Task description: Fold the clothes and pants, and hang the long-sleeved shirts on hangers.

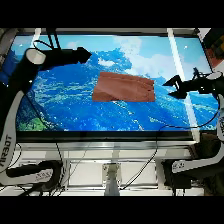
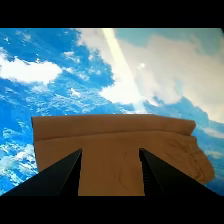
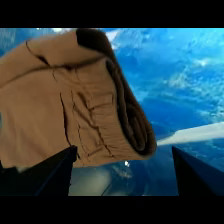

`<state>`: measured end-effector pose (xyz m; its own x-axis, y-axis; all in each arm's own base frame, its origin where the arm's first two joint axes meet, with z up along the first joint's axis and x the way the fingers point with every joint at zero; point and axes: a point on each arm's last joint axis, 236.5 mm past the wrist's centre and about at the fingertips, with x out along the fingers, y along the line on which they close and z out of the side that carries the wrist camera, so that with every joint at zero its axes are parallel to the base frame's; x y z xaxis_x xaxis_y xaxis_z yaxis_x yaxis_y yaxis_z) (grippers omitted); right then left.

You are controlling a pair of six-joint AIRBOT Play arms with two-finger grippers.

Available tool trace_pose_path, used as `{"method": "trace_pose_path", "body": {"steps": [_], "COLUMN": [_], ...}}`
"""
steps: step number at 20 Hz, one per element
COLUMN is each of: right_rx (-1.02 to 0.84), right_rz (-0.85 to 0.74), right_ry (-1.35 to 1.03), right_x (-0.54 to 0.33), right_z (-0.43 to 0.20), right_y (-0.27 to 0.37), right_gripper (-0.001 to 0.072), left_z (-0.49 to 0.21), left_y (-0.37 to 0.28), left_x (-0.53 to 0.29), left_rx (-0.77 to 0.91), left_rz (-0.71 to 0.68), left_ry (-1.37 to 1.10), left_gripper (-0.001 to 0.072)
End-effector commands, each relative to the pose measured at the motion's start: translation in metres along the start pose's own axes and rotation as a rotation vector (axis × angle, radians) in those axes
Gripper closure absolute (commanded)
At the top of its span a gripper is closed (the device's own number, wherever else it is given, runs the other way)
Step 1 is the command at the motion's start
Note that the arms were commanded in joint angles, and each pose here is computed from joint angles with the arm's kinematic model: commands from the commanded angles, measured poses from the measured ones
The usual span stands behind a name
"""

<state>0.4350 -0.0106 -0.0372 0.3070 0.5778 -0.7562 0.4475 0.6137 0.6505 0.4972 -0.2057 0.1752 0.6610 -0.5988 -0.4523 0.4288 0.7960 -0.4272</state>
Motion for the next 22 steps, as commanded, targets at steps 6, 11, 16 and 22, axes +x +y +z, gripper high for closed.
{"method": "trace_pose_path", "body": {"steps": [6, 11, 16, 22], "right_rx": [-0.072, -0.047, -0.042, -0.030], "right_rz": [0.113, 0.086, 0.079, 0.099], "right_ry": [0.221, 0.182, 0.161, 0.177], "right_x": [0.061, 0.086, 0.098, 0.106], "right_z": [-0.022, -0.006, -0.007, -0.015], "right_y": [-0.004, 0.001, 0.013, 0.027], "right_gripper": [0.0017, 0.0017, 0.0034, 0.0336], "left_z": [0.001, 0.000, 0.000, 0.000], "left_y": [-0.033, -0.034, -0.034, -0.034], "left_x": [-0.024, -0.024, -0.024, -0.024], "left_rx": [-0.016, -0.017, -0.017, -0.017], "left_rz": [-0.101, -0.103, -0.103, -0.103], "left_ry": [0.023, 0.025, 0.025, 0.025], "left_gripper": [0.0285, 0.0285, 0.0285, 0.0285]}}
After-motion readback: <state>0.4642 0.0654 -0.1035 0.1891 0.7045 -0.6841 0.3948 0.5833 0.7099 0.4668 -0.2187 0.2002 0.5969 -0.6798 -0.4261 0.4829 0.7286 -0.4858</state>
